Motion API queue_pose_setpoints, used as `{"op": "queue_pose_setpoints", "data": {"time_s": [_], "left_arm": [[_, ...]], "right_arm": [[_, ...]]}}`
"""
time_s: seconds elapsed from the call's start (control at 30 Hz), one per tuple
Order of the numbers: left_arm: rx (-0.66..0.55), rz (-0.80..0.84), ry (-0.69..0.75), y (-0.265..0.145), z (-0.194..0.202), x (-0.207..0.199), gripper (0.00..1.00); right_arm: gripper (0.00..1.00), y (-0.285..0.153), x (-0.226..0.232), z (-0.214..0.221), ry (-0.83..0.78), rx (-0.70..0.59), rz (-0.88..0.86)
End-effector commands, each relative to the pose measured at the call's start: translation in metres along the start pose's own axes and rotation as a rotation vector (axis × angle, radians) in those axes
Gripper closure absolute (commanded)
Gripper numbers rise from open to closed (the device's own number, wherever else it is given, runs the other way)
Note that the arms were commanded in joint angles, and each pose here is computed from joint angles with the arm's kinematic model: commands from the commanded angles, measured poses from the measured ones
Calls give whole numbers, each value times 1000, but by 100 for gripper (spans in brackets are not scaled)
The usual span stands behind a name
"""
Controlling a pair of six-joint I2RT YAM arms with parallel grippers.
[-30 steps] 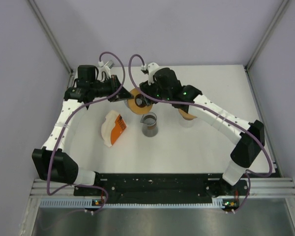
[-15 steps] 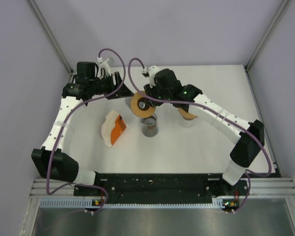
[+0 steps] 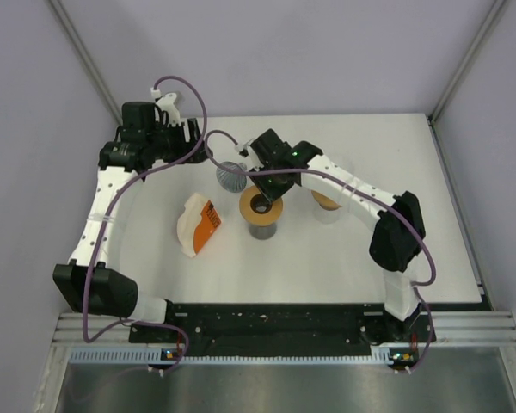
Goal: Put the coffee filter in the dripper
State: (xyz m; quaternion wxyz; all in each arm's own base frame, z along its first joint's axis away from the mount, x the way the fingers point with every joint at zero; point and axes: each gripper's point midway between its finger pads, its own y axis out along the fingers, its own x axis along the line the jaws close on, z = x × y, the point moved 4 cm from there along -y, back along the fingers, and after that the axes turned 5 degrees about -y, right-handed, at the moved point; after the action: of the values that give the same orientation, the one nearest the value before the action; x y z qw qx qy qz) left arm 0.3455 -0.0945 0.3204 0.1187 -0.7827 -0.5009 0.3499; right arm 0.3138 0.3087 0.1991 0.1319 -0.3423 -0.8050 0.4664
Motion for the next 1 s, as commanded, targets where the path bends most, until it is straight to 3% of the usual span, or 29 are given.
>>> {"op": "queue_pose_setpoints", "data": {"time_s": [0.0,0.1,0.13,0.27,0.37,0.6,0.77,0.83,0.9,0.97], "left_arm": [[-70,-22,56,-8,-9,2,27],[-67,-28,59,-5,-8,5,27],[-66,-31,57,-5,-8,6,27],[-57,-33,47,2,-6,9,27],[-54,-36,21,11,-4,13,27],[-34,-71,-88,46,0,23,35],[-56,-102,17,80,-9,29,46],[-28,-35,180,91,-15,29,45],[81,82,410,99,-5,28,39],[144,98,575,108,3,42,33]], "right_arm": [[100,-6,-5,-14,-30,-21,-3],[100,-5,-4,-13,-36,-15,-9],[94,-6,-5,-14,-36,-16,-9],[44,-8,-2,-14,-50,-21,-32],[30,-16,-1,-19,-52,-46,-41],[25,-61,-3,-43,-50,-181,-49],[23,-105,-12,-47,-33,-303,5],[21,-119,-15,-42,-28,-334,19],[21,-135,-17,-36,-25,-363,35],[21,-147,-19,-27,-21,-382,51]]}}
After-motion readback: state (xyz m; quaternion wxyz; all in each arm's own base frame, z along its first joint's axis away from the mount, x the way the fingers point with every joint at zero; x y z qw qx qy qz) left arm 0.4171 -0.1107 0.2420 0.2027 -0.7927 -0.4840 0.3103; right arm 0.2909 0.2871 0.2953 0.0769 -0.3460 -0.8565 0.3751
